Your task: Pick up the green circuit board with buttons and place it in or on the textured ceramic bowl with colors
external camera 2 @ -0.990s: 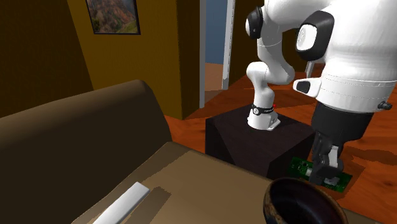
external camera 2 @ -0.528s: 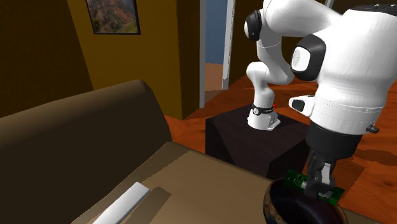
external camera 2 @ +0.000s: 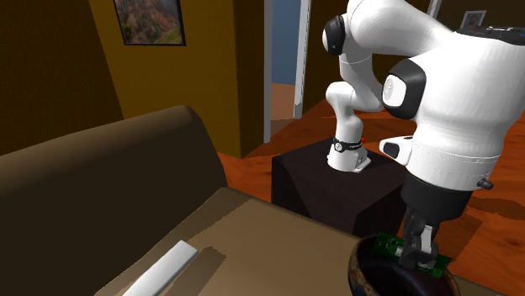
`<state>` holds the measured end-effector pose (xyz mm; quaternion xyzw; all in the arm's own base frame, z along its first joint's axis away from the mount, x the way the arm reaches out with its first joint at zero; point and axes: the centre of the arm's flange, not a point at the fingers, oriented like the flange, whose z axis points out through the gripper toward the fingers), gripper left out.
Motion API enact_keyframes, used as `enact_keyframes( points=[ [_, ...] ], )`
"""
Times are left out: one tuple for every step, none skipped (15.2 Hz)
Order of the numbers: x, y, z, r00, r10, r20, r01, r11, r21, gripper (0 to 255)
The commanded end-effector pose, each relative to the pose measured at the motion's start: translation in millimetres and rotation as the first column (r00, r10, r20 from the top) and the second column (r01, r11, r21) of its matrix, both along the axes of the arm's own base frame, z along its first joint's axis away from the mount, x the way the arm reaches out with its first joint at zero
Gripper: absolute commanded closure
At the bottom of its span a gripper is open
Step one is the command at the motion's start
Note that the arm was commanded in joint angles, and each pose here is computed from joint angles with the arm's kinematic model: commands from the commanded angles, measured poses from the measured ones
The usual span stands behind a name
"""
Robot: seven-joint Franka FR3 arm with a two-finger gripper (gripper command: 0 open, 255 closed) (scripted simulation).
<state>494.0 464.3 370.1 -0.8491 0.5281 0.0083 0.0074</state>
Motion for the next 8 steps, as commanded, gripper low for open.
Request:
enact_keyframes(
  points=[
    [0.1, 0.0, -0.1, 1.0, 0.0, 0.0, 0.0, 1.0, 0.0, 255],
    [0.1, 0.0, -0.1, 1.0, 0.0, 0.0, 0.0, 1.0, 0.0, 255],
    [0.1, 0.0, -0.1, 1.0, 0.0, 0.0, 0.0, 1.0, 0.0, 0],
    [0.1, 0.0, -0.1, 1.0, 0.0, 0.0, 0.0, 1.0, 0.0, 0],
    [0.1, 0.0, -0.1, 1.0, 0.0, 0.0, 0.0, 1.0, 0.0, 0],
    [0.1, 0.0, -0.1, 1.0, 0.0, 0.0, 0.0, 1.0, 0.0, 0],
    [0.1, 0.0, -0.1, 1.0, 0.0, 0.0, 0.0, 1.0, 0.0, 0],
    [0.1, 0.0, -0.1, 1.0, 0.0, 0.0, 0.0, 1.0, 0.0, 0]
  ],
)
